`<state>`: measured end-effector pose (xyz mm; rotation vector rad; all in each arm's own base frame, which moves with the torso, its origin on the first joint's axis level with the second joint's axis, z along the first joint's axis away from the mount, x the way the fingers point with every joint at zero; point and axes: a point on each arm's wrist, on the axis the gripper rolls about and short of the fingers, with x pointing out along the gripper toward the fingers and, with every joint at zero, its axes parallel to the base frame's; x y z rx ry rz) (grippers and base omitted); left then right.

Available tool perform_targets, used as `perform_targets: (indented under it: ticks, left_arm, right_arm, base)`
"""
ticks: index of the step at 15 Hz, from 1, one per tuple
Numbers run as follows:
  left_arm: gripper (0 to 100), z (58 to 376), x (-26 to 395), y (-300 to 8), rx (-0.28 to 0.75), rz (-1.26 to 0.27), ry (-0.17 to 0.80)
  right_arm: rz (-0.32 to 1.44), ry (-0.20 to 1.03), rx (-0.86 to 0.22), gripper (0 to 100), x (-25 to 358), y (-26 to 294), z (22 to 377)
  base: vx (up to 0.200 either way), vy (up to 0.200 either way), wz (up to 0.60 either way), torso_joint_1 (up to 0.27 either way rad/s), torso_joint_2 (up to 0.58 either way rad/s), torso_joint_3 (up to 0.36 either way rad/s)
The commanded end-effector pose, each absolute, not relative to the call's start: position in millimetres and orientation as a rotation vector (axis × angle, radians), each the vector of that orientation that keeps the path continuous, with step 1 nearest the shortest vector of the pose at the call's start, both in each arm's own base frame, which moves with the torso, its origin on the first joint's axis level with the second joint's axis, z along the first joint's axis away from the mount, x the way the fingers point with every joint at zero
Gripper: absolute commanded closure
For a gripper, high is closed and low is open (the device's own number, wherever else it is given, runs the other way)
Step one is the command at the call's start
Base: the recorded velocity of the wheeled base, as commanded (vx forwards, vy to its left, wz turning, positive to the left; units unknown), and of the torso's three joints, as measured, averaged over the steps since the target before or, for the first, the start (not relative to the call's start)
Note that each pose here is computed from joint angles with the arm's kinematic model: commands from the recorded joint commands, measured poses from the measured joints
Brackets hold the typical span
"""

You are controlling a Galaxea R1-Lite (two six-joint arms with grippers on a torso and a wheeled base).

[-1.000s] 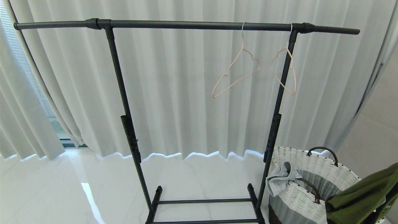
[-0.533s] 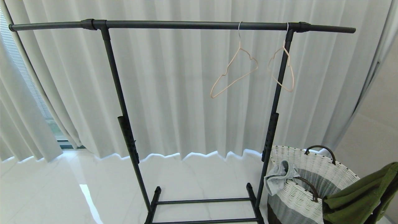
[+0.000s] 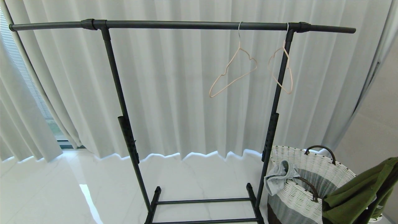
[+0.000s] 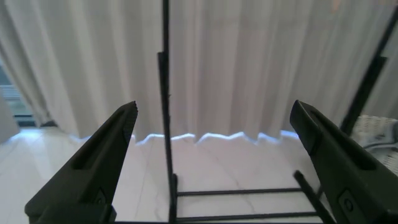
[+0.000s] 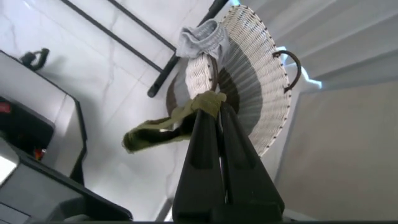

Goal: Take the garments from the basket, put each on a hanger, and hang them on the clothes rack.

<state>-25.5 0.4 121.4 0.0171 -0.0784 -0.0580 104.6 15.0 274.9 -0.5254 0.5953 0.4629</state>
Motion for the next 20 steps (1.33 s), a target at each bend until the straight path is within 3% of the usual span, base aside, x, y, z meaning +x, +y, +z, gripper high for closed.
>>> perform_targets:
  ticks: [1, 3, 6, 7, 11, 14, 17, 20]
  left_arm:
    - [0, 216.2, 32.0, -7.6, 0.032, -0.262, 0.058]
    - [0, 250.2, 81.5, -32.2, 0.037, -0.439, 0.134]
    - [0, 252.3, 139.1, -81.9, 0.048, -0.580, 0.299]
    - [0, 244.5, 153.2, -101.2, 0.053, -0.619, 0.361]
    - [0, 211.5, 164.8, -179.4, 0.044, -0.680, 0.460]
    - [0, 186.2, 160.1, -252.9, -0.058, -0.764, 0.567]
    - [0, 155.3, 173.1, -318.8, -0.082, -0.781, 0.574]
    - [0, 133.5, 176.9, -364.7, -0.092, -0.817, 0.593]
  right_arm:
    - [0.456, 0.580, -0.511, 100, 104.7, 15.3, 277.3]
    - [0.450, 0.545, -0.491, 100, 106.4, 16.7, 280.1]
    - [0.492, 0.481, -0.454, 100, 110.7, 25.9, 285.6]
    - [0.511, 0.455, -0.439, 100, 113.3, 30.1, 288.7]
    - [0.606, 0.375, -0.382, 100, 121.9, 46.0, 295.8]
    - [0.654, 0.361, -0.355, 100, 125.7, 54.2, 296.0]
    - [0.695, 0.369, -0.326, 100, 125.8, 57.4, 294.7]
    - [0.702, 0.379, -0.302, 100, 125.9, 58.4, 294.1]
  base:
    - [0.000, 0.000, 0.00, 0.000, 0.00, 0.000]
    - [0.000, 0.000, 0.00, 0.000, 0.00, 0.000]
    - [0.000, 0.000, 0.00, 0.000, 0.00, 0.000]
    - [0.000, 0.000, 0.00, 0.000, 0.00, 0.000]
    - [0.000, 0.000, 0.00, 0.000, 0.00, 0.000]
    - [0.000, 0.000, 0.00, 0.000, 0.00, 0.000]
    - [0.000, 0.000, 0.00, 0.000, 0.00, 0.000]
    - [0.000, 0.000, 0.00, 0.000, 0.00, 0.000]
